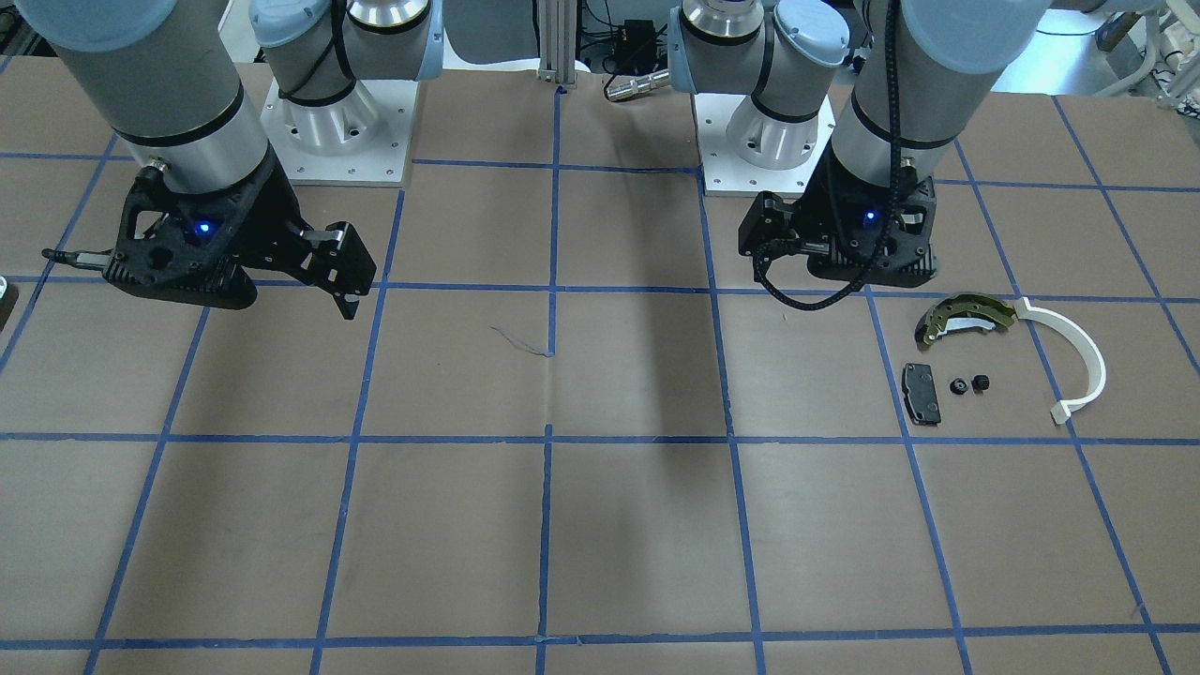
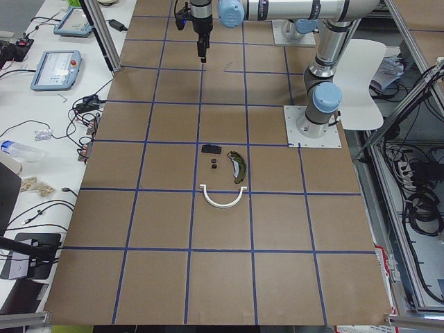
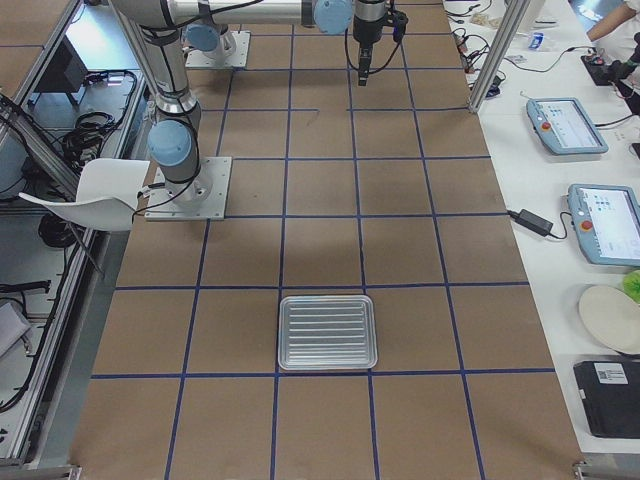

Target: Place bearing gear from tray to pile

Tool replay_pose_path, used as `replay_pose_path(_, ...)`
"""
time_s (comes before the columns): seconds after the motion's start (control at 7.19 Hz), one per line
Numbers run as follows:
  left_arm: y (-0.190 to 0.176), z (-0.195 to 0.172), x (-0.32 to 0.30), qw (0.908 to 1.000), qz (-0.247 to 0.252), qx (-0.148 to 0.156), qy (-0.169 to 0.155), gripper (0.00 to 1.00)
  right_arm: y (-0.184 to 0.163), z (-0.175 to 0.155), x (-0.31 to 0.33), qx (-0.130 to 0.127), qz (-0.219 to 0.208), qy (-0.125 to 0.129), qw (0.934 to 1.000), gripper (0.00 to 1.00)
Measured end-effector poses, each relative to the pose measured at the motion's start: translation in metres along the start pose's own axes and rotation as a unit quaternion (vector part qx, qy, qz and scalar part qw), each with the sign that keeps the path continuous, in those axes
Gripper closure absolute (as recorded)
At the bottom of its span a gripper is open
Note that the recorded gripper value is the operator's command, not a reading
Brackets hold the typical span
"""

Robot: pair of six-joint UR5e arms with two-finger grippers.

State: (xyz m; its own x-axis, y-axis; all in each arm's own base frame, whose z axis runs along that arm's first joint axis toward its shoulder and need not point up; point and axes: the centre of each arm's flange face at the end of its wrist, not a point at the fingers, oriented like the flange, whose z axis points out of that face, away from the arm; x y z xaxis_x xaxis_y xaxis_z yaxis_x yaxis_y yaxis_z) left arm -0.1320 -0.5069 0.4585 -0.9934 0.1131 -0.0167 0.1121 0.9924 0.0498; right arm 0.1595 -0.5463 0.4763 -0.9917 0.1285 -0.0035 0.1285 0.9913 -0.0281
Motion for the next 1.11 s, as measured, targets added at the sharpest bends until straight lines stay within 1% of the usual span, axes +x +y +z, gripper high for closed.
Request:
replay_pose_path(0.42,0.01,-0.009,-0.034,0.9995,-0.03,0.01,0.0,0.0,0.0,0.0,0.0,0.0,0.0,0.0,1.0,0.0)
replay_pose_path(1.11,0.012,-0.011,-0.037,0.9994,-0.034,0.011,0.001,0.0,0.0,0.0,0.0,0.0,0.0,0.0,1.0,0.0)
